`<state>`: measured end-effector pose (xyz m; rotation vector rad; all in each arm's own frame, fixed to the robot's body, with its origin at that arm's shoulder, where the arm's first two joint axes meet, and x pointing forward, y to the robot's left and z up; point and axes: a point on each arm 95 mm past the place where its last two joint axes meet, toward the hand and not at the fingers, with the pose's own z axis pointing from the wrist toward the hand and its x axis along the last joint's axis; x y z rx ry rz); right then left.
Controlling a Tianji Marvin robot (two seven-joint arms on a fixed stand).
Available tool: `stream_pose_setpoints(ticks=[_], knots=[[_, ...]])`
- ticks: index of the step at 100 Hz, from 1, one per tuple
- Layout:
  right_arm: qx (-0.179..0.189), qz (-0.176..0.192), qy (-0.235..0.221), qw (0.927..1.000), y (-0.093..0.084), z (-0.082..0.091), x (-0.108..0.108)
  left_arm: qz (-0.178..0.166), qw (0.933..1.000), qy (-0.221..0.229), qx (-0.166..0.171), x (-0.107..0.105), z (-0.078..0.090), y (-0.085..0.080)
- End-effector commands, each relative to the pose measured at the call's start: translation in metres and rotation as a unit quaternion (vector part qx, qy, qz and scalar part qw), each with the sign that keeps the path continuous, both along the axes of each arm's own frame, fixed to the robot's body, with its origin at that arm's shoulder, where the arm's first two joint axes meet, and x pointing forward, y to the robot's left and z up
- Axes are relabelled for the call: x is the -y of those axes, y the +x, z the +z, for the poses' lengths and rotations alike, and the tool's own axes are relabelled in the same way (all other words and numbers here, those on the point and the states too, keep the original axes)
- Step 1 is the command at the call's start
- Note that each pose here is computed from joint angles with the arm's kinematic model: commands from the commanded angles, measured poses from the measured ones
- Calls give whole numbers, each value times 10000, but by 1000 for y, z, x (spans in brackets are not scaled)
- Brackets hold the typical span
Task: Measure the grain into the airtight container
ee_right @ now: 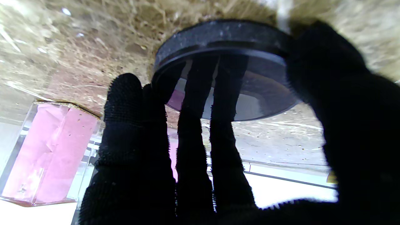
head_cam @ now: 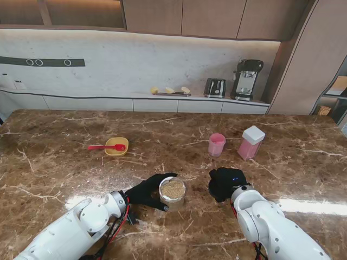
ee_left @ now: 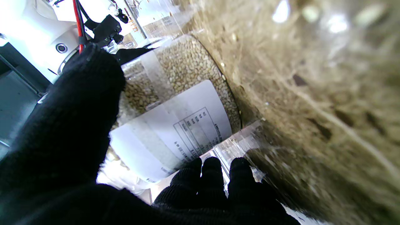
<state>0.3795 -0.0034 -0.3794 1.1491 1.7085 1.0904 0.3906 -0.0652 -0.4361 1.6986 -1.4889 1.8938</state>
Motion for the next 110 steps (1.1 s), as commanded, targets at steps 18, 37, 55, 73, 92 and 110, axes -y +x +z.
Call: stream_pose_setpoints(ticks=[18, 37, 55, 73, 92, 110], knots=[[-607, -153, -199, 9978, -19, -44, 10, 79, 9993, 67, -362, 3, -21, -15], [-444, -117, -162, 9988, -17, -46, 8, 136, 9991, 24, -390, 4, -21, -16], [-377, -81, -77, 9992, -15, -47, 8, 159, 9991, 11, -401, 4, -22, -16], [-300, -115, 150, 9994, -14, -45, 6, 163, 9991, 13, -386, 2, -21, -16], [-160, -125, 341, 9992, -14, -35, 3, 187, 9992, 14, -346, 1, -21, -16], [-82, -58, 418, 9991, -14, -27, 1, 198, 9992, 8, -351, 1, -22, -17]])
